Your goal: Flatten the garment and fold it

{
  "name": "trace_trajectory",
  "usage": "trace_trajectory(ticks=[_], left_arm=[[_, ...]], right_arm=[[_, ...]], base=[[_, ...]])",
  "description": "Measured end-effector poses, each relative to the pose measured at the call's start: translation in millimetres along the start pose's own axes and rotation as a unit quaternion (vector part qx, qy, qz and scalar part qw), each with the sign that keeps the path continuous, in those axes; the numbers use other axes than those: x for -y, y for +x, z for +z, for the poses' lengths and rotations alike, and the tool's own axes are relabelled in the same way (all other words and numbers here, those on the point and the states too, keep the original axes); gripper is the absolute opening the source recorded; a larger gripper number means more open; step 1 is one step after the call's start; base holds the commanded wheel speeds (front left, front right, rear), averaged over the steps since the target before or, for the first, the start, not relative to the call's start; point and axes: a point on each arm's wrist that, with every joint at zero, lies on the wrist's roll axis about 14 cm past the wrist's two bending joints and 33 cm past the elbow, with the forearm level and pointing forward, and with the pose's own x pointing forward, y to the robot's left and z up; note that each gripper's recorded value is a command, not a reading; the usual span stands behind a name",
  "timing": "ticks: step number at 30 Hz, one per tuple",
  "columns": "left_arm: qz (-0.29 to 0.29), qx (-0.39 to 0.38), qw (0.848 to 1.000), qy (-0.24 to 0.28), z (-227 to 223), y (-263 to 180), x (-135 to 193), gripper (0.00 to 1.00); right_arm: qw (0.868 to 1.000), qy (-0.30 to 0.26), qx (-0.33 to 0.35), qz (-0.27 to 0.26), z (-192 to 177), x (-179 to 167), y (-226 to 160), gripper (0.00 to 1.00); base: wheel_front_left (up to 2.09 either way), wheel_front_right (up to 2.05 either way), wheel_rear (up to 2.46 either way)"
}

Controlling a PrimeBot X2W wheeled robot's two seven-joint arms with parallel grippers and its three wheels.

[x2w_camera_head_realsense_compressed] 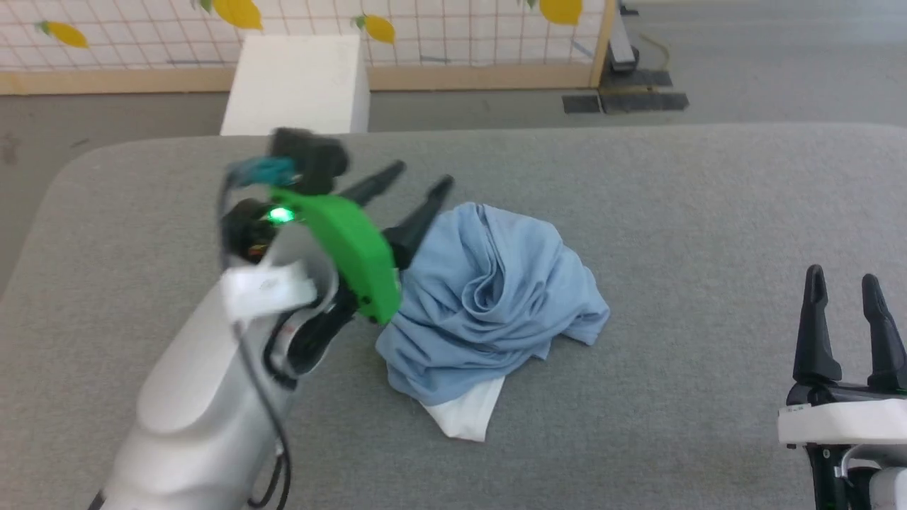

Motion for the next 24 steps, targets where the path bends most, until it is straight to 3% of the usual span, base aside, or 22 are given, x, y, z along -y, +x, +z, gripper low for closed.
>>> trace_trajectory(ticks=[3,5,10,19,24], left_arm=[[0.043,0.087,0.995,0.018,23,-25,-11,1.00],[0.083,0.157,0.984,0.027,35,-45,-20,1.00],[0.156,0.223,0.961,0.036,17,-81,-34,1.00],[0.285,0.161,0.944,0.030,-60,-128,-55,1.00],[0.309,0.158,0.937,0.021,-69,-142,-58,1.00]], right_arm=[[1.000,0.002,0.004,0.006,3,-4,0,1.00],[1.000,0.004,0.007,0.007,5,-5,-1,1.00],[1.000,0.004,0.006,0.007,5,-4,-4,1.00],[1.000,0.003,0.004,0.005,6,-2,-11,1.00],[1.000,0.003,-0.004,0.007,1,-4,-13,1.00]], base=[[0.00,0.00,0.00],[0.00,0.00,0.00],[0.00,0.00,0.00],[0.00,0.00,0.00],[0.00,0.00,0.00]])
